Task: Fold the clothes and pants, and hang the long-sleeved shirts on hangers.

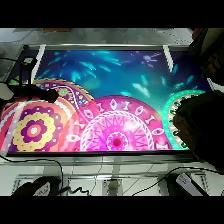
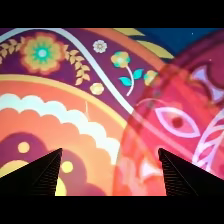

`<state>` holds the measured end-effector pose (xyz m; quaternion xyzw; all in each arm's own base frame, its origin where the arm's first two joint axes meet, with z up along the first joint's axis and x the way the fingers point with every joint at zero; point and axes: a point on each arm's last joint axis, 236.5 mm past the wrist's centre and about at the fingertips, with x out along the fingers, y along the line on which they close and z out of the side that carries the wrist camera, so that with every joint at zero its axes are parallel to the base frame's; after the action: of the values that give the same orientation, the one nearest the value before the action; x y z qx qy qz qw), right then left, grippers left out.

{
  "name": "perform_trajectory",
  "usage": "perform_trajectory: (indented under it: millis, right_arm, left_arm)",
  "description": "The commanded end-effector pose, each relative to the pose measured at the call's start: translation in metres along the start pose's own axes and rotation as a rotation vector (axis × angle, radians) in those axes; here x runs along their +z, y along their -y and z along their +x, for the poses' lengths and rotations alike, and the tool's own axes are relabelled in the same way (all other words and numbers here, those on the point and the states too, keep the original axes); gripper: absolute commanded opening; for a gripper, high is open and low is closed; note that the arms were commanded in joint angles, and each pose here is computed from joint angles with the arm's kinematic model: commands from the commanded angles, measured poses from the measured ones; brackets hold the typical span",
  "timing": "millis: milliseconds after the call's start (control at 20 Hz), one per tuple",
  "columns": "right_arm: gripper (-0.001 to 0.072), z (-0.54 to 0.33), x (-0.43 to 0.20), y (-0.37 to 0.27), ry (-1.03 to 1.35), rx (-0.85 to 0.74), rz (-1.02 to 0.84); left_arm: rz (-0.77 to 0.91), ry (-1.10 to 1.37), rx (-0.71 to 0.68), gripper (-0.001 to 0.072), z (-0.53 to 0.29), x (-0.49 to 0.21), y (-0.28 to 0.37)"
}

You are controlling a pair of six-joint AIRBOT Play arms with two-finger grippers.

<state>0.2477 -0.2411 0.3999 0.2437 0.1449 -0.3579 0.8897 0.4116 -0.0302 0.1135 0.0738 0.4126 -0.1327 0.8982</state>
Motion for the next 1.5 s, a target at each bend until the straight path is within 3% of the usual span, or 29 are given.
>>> perform_trajectory:
  millis: [0, 200, 450, 550, 600, 650, 700, 750, 800, 1200, 1350, 1400, 1450]
  right_arm:
    - [0.0025, -0.014, -0.026, 0.035, -0.099, -0.126, 0.136]
    - [0.0025, -0.016, -0.031, -0.001, -0.128, 0.019, 0.182]
    - [0.0026, -0.031, -0.036, -0.074, -0.232, 0.306, 0.485]
    - [0.0029, -0.035, -0.027, -0.087, -0.217, 0.366, 0.521]
    - [0.0076, -0.034, -0.027, -0.086, -0.217, 0.362, 0.521]
    - [0.0229, -0.033, -0.029, -0.085, -0.225, 0.357, 0.52]
    - [0.047, -0.033, -0.03, -0.085, -0.232, 0.358, 0.521]
    - [0.0666, -0.033, -0.03, -0.085, -0.234, 0.357, 0.522]
    - [0.0688, -0.033, -0.031, -0.085, -0.234, 0.357, 0.522]
    - [0.0678, -0.032, -0.03, -0.085, -0.231, 0.359, 0.508]
    - [0.0659, -0.019, -0.034, -0.071, -0.211, 0.316, 0.33]
    - [0.0509, -0.014, -0.043, -0.067, -0.24, 0.312, 0.238]
    - [0.031, -0.009, -0.059, -0.067, -0.303, 0.318, 0.157]
  left_arm:
    - [0.0, 0.002, 0.001, 0.069, -0.001, 0.0, 0.0]
    - [-0.001, 0.001, 0.001, 0.069, 0.0, 0.0, 0.0]
    - [-0.001, 0.002, 0.0, 0.069, 0.0, 0.0, 0.0]
    - [-0.001, 0.001, 0.0, 0.069, 0.0, 0.0, 0.0]
    - [-0.001, 0.001, 0.0, 0.069, 0.0, 0.0, 0.0]
    - [-0.001, 0.002, 0.0, 0.069, 0.0, 0.0, 0.0]
    - [-0.001, 0.002, 0.0, 0.069, 0.0, 0.0, 0.0]
    - [-0.001, 0.002, 0.0, 0.069, 0.0, 0.0, 0.0]
    - [-0.001, 0.002, 0.0, 0.069, 0.0, 0.0, 0.0]
    - [-0.001, 0.0, 0.001, 0.0691, 0.0, 0.0, 0.0]
    - [-0.001, 0.0, 0.001, 0.069, 0.0, 0.0, 0.0]
    - [-0.001, 0.0, 0.001, 0.0691, 0.0, 0.0, 0.0]
    - [-0.001, 0.0, 0.001, 0.0691, 0.0, 0.0, 0.0]
